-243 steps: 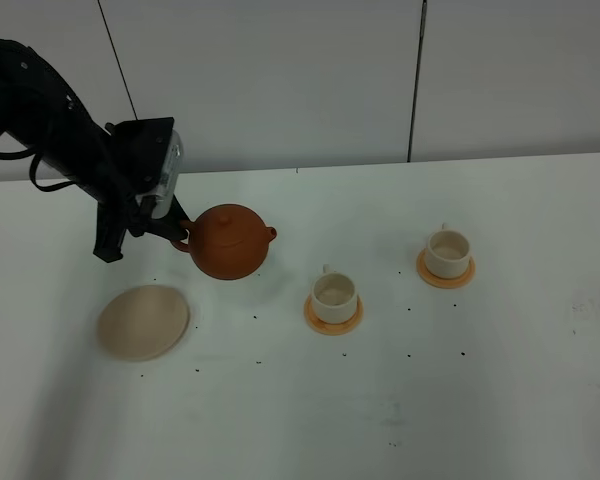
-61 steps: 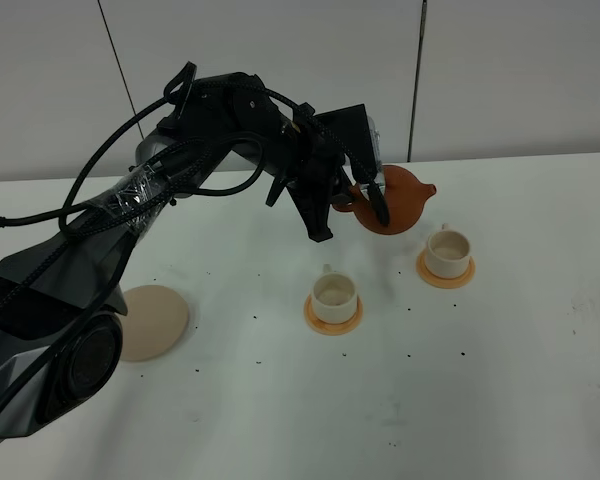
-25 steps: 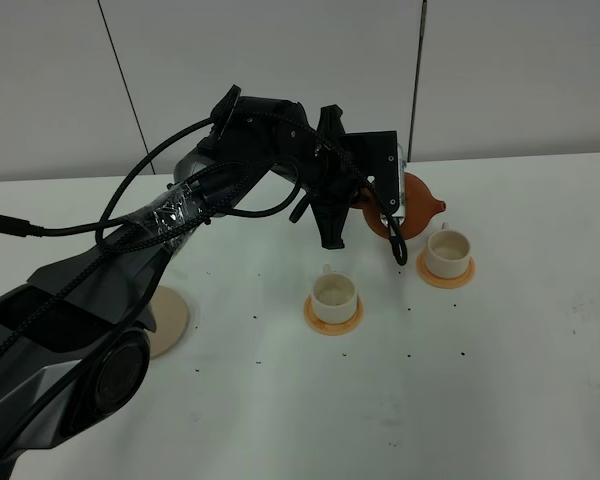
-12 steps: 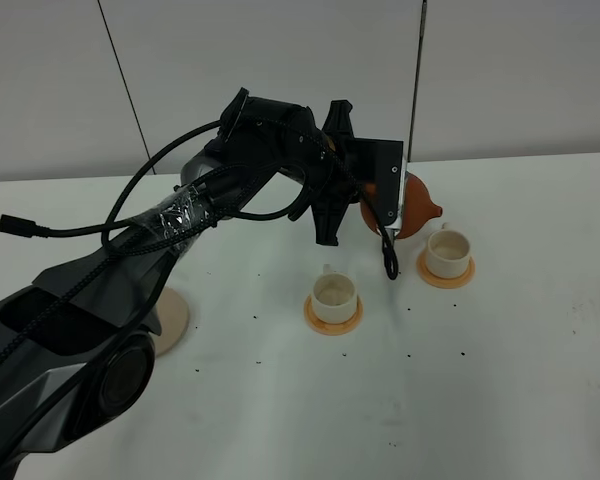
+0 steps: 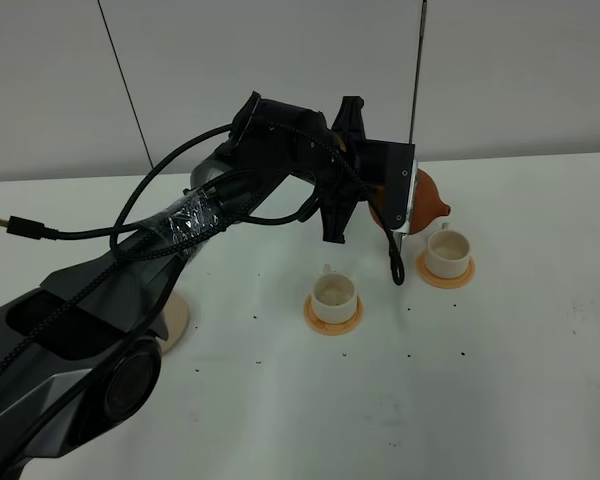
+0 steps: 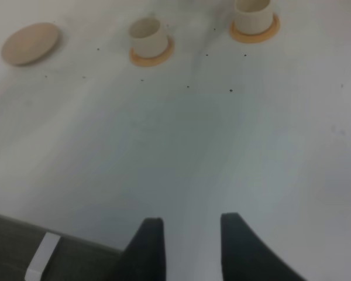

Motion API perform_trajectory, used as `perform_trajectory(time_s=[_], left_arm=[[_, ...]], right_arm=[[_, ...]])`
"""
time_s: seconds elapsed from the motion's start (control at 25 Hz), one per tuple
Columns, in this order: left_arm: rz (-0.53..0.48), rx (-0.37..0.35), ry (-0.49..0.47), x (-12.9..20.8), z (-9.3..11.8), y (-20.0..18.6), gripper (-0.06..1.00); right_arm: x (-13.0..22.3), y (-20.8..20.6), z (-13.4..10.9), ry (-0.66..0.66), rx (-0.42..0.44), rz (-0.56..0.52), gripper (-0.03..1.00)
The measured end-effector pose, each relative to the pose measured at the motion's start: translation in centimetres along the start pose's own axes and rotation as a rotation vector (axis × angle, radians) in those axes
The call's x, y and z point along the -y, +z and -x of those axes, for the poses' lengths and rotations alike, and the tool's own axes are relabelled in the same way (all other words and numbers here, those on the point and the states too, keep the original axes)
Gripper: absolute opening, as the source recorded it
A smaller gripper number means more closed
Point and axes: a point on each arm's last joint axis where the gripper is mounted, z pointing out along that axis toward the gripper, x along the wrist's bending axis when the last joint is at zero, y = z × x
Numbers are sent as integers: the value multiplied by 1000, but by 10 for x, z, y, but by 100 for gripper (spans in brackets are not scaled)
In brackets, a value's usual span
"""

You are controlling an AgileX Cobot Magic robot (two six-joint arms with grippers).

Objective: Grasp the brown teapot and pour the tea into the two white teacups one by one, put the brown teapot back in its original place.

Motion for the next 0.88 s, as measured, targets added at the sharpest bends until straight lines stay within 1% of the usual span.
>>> perform_trajectory(time_s=[0.28, 0.88], left_arm=[[-11, -10, 37, -6, 0, 0, 17], [-22, -16, 94, -5, 0, 0, 17]], right_arm=[[0, 0, 0, 0, 0, 0, 23], [0, 0, 0, 0, 0, 0, 23]])
